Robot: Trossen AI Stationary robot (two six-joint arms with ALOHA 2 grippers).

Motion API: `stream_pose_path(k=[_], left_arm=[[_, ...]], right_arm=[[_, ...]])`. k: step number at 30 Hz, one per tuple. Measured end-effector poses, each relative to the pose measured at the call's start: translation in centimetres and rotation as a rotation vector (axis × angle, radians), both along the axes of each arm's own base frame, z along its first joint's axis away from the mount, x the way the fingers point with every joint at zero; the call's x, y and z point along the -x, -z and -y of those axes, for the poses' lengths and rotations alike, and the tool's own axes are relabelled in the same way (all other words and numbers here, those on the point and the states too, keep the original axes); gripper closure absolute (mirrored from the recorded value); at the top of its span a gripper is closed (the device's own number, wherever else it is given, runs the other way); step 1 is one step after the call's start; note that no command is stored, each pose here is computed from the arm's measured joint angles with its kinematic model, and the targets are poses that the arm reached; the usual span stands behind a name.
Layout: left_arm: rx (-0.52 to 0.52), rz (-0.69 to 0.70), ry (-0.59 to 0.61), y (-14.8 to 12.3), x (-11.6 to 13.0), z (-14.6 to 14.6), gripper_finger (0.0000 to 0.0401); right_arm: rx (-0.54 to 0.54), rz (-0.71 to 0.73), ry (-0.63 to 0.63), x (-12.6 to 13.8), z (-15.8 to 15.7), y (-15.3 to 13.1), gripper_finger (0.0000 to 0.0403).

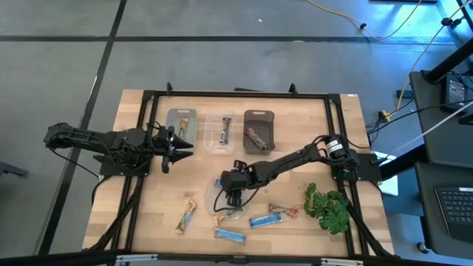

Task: Pick and place Granola Bars by type
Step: Put the red granola bar into the black bin

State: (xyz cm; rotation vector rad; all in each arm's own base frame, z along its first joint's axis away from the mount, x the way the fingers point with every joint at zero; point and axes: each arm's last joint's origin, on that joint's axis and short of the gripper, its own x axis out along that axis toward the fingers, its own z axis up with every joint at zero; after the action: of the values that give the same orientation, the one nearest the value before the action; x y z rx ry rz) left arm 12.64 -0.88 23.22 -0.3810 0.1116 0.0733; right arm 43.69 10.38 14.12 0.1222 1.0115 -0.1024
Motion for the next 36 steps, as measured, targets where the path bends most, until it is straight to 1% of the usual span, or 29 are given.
stream_pose_path(k=[10,22,29,32,36], left_arm=[[0.0,0.0,0.0,0.0,0.0,0.0,0.0248],[0.003,0.0,0.0,0.0,0.0,0.0,0.0248],[0.004,0.0,-0.001,0.0,0.0,0.0,0.0244],[0.004,0.0,-0.001,0.0,0.0,0.0,0.0244],[0.004,0.0,-0.001,0.0,0.0,0.0,0.0244]], right_arm=[[-0.016,-0.005,-0.008,0.0,0.0,0.0,0.0264],[-0.017,-0.003,-0.006,0.0,0.0,-0.1,0.0336],[-0.02,0.001,-0.007,0.0,0.0,-0.2,0.0346],[-0.053,0.009,-0.011,0.2,-0.1,-1.0,0.0347],[-0.103,0.062,0.05,0.5,0.7,-3.7,0.0348]])
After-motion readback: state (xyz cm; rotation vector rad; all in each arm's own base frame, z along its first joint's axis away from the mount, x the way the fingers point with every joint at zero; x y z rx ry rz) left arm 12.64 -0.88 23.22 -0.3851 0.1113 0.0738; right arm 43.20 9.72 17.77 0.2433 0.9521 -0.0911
